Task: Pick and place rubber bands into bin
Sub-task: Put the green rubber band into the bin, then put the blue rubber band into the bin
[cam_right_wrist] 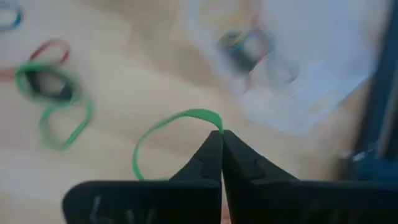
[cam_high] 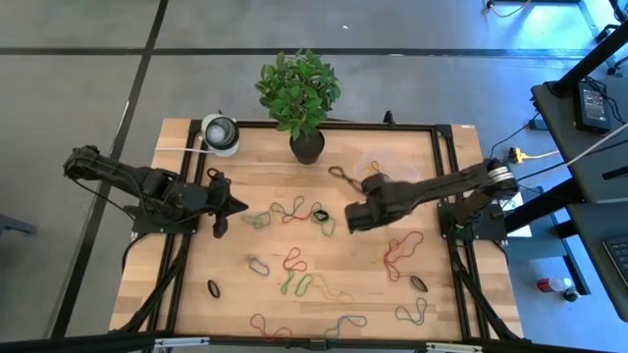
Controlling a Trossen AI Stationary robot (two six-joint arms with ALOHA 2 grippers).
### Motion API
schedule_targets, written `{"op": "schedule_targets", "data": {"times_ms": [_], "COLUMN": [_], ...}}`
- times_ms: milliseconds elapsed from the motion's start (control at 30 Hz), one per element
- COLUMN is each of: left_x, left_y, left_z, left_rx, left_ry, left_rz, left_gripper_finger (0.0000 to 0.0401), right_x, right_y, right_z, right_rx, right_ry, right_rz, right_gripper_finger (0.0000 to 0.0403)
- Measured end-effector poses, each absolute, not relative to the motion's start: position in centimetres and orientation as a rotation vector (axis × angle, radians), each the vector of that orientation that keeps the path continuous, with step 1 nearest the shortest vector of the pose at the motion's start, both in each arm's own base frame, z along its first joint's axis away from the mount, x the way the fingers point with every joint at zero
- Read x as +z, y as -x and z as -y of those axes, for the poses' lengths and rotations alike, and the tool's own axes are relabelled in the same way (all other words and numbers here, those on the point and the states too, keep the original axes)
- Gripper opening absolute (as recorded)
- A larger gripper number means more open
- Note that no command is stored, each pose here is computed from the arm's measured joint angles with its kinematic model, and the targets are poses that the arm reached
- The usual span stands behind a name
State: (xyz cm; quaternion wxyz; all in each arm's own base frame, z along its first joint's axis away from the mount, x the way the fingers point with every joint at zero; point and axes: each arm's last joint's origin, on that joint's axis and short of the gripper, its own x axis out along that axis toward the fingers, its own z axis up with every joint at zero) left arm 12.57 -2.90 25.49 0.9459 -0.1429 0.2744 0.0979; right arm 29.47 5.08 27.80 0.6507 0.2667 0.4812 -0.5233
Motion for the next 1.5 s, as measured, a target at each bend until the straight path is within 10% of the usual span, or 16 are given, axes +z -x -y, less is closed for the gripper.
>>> {"op": "schedule_targets", "data": {"times_ms": [233,733,1167,1500], "left_x": [25.7,25.8,25.7,25.4], "left_y": [-12.7,-12.7,-14.7,-15.1], "left_z": [2.8,2.5,3.1,3.3], "left_rx": [0.242,0.340,0.325,0.291], "left_ry": [0.285,0.254,0.147,0.109], "left_rz": [-0.520,-0.480,-0.456,-0.494], "left_gripper_finger": [0.0005,0.0006,0.0006,0.0006], "right_x": [29.6,21.3,21.9,26.2], "right_y": [-25.0,-19.7,-19.9,-20.9], "right_z": [0.1,6.9,7.2,5.5], "right_rx": [-1.254,-1.209,-1.077,-0.829], "right_ry": [-0.526,-0.580,-0.561,-0.598], "right_rz": [-1.121,-1.148,-1.220,-0.944], "right_gripper_finger": [0.0001,0.0021,0.0097,0.0072]}}
